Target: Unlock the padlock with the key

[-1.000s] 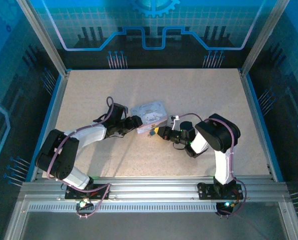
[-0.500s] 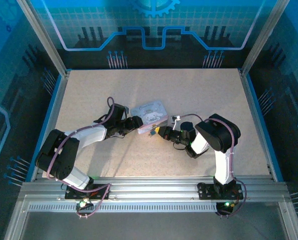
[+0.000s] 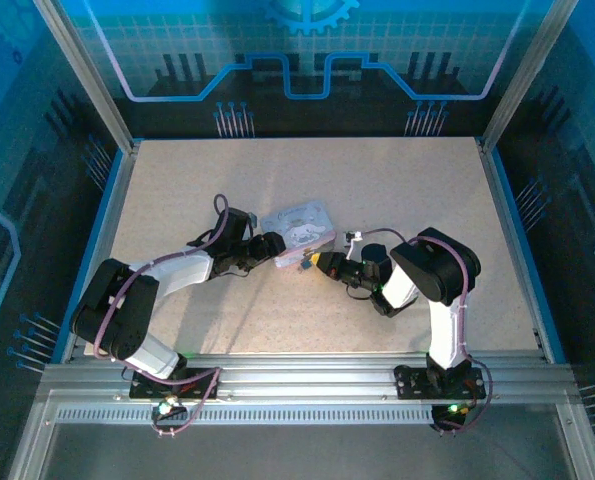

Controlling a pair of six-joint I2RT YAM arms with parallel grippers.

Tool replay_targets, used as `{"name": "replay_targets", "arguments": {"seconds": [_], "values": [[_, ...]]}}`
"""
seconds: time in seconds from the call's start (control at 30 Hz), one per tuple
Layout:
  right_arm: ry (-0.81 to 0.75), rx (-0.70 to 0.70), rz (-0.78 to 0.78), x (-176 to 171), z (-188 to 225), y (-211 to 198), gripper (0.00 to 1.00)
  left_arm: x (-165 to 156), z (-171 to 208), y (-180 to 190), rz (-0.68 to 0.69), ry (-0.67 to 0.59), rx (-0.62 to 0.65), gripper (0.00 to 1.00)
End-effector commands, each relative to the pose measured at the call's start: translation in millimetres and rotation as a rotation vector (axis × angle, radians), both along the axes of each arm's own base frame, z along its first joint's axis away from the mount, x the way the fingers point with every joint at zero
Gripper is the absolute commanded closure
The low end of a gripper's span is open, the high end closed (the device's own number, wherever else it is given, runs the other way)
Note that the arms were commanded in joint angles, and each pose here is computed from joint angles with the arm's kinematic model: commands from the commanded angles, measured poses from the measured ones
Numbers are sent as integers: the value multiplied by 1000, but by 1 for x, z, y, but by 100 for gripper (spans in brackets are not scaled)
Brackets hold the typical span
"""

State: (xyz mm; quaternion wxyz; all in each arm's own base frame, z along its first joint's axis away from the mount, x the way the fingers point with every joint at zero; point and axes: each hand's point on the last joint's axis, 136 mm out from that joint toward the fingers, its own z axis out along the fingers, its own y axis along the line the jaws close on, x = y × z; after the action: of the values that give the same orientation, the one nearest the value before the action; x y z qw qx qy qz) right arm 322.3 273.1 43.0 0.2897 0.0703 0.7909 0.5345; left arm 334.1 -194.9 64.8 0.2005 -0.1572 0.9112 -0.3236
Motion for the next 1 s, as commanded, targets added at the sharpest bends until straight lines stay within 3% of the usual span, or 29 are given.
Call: {"name": "replay_targets", "arguments": {"seconds": [0.0, 0.5, 0.97], "values": [[-49, 32, -56, 11, 17, -8, 100, -34, -34, 10, -3, 143, 66, 29], [-36, 11, -91, 9, 15, -25, 100, -30, -27, 7, -2, 122, 43, 25], [-30, -141, -40, -12, 27, -43, 100, -12, 28, 21, 35, -34, 62, 10]]}}
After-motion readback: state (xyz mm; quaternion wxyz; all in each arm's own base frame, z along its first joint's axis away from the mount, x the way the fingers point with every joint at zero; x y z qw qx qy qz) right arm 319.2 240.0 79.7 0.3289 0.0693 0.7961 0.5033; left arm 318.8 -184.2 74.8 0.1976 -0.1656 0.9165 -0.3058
